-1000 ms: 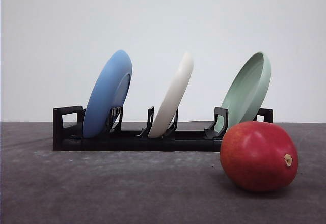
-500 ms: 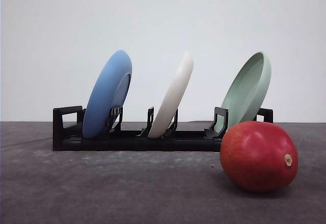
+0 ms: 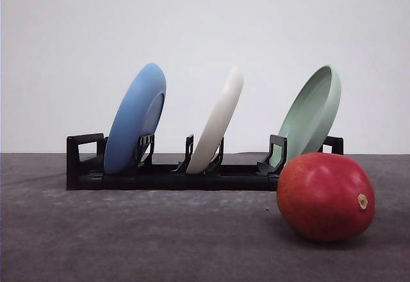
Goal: Place pomegranate in white plate
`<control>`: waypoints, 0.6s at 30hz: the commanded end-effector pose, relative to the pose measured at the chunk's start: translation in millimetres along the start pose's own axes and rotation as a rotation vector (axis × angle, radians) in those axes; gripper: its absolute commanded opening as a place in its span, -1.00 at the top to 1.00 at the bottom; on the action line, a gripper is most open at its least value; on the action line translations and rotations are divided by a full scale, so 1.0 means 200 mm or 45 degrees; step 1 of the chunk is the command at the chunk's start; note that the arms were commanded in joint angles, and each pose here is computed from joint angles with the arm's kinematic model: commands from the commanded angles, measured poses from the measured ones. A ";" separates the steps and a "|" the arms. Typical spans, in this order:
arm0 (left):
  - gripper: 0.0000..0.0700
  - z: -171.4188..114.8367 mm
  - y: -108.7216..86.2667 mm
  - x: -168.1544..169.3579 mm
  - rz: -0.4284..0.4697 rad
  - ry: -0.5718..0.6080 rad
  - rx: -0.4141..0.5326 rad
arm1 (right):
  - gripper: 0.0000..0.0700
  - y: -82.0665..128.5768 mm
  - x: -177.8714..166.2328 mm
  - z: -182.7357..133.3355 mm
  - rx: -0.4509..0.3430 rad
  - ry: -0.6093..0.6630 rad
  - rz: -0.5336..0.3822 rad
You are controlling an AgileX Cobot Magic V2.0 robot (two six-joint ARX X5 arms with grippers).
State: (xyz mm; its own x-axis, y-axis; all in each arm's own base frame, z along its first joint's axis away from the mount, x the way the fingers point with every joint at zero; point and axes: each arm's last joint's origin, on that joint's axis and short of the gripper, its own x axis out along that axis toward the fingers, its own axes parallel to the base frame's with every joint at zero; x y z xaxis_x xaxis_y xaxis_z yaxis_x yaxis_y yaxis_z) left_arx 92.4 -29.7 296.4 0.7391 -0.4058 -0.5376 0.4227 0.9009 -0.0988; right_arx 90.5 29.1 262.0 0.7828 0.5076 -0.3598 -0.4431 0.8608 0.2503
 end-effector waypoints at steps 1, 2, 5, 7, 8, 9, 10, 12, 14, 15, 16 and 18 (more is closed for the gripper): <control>-0.05 0.05 -0.01 -0.03 -0.030 -0.062 0.039 | 0.03 0.01 -0.01 0.03 -0.036 -0.037 0.014; -0.05 0.05 -0.02 -0.03 -0.052 -0.075 0.045 | 0.03 0.01 -0.01 0.03 -0.037 -0.044 0.015; -0.05 0.07 -0.03 -0.04 -0.123 -0.117 0.101 | 0.03 0.01 -0.01 0.04 -0.042 -0.059 0.017; -0.05 0.09 -0.04 -0.03 -0.171 -0.144 0.156 | 0.03 0.01 -0.01 0.04 -0.039 -0.060 0.018; -0.05 0.10 -0.05 -0.03 -0.193 -0.156 0.181 | 0.03 0.01 -0.01 0.04 -0.036 -0.060 0.018; -0.05 0.11 -0.05 -0.02 -0.213 -0.166 0.207 | 0.03 0.01 -0.01 0.04 -0.033 -0.060 0.018; -0.05 0.12 -0.06 -0.01 -0.231 -0.175 0.232 | 0.03 0.01 -0.01 0.04 -0.030 -0.060 0.018; -0.05 0.14 -0.08 0.03 -0.263 -0.186 0.281 | 0.03 0.01 -0.01 0.04 -0.023 -0.060 0.019; -0.05 0.16 -0.09 0.07 -0.292 -0.192 0.316 | 0.03 0.01 -0.01 0.04 -0.012 -0.061 0.019; -0.05 0.18 -0.10 0.09 -0.304 -0.194 0.331 | 0.03 0.01 -0.01 0.04 -0.008 -0.063 0.019; -0.05 0.19 -0.11 0.12 -0.312 -0.193 0.344 | 0.03 0.01 -0.01 0.04 -0.006 -0.064 0.020; -0.05 0.21 -0.13 0.19 -0.320 -0.188 0.367 | 0.03 0.01 -0.01 0.04 -0.007 -0.066 0.020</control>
State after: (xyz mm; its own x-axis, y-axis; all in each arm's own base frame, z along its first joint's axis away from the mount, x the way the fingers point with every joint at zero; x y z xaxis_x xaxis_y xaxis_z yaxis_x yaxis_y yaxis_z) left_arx 127.9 -72.3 310.2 0.6487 -0.6388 -0.4137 0.7050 0.7092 0.0103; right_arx 91.6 29.3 264.8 0.7937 0.5099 -0.3317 -0.4491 0.8590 0.2459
